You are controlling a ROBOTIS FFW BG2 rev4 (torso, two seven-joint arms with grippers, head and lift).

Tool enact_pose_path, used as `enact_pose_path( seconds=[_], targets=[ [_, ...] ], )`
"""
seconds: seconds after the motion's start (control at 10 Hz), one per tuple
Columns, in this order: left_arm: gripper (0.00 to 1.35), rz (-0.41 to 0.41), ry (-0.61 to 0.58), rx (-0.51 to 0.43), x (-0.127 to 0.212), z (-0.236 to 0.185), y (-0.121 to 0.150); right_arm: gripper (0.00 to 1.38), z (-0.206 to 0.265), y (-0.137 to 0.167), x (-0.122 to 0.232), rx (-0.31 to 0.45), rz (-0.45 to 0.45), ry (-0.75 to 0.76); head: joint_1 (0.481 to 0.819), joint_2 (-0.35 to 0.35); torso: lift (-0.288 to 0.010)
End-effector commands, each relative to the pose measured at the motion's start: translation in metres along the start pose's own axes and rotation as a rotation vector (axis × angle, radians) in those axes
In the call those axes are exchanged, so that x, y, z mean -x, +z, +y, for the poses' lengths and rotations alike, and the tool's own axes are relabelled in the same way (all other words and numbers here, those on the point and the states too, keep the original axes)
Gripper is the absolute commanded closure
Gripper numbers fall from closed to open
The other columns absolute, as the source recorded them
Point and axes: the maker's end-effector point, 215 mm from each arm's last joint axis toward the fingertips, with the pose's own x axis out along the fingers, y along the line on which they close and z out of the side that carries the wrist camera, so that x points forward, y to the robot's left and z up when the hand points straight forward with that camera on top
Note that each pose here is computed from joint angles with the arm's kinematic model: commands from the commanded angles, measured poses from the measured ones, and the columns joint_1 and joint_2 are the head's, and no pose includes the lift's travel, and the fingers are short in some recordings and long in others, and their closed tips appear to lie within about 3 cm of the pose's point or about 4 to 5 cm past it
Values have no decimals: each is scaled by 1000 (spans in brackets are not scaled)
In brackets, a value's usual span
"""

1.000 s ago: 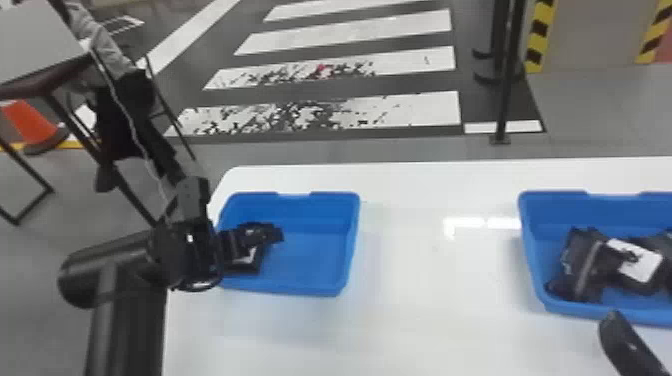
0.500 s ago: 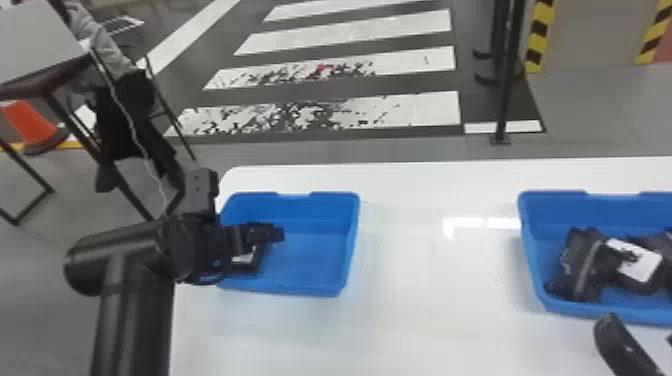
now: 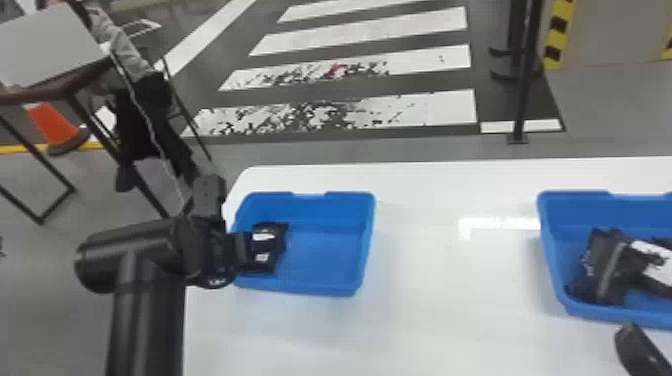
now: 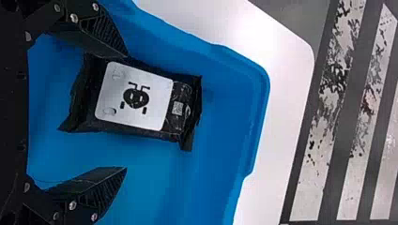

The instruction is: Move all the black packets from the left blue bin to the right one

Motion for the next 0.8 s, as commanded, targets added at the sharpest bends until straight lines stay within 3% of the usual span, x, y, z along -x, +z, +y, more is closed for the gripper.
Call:
enact_pose_path(
  seconds=[0.0, 0.1, 0.2, 0.4, 0.5, 0.7],
  targets=[
    [219, 4, 1, 3, -8, 2, 1, 177, -1, -3, 0, -10, 4, 1, 695, 339, -139],
    [254, 14, -41, -7, -19, -11, 1, 177, -1, -6, 0, -13, 11, 3, 695, 345, -139],
    [420, 44, -62, -31, -23, -21, -8, 182, -1, -7, 0, -22, 12, 7, 695, 338, -139],
    [906, 67, -64, -20, -24, -18, -18, 186, -1, -12, 0, -34, 20, 9, 695, 321, -139],
    [1242, 62, -53, -46, -24, -19, -17, 188, -1, -11, 0, -36, 20, 11, 695, 321, -139],
    [1202, 21, -65, -62, -23, -19, -8, 193, 0, -14, 0, -44, 24, 14, 695, 320, -139]
  ],
)
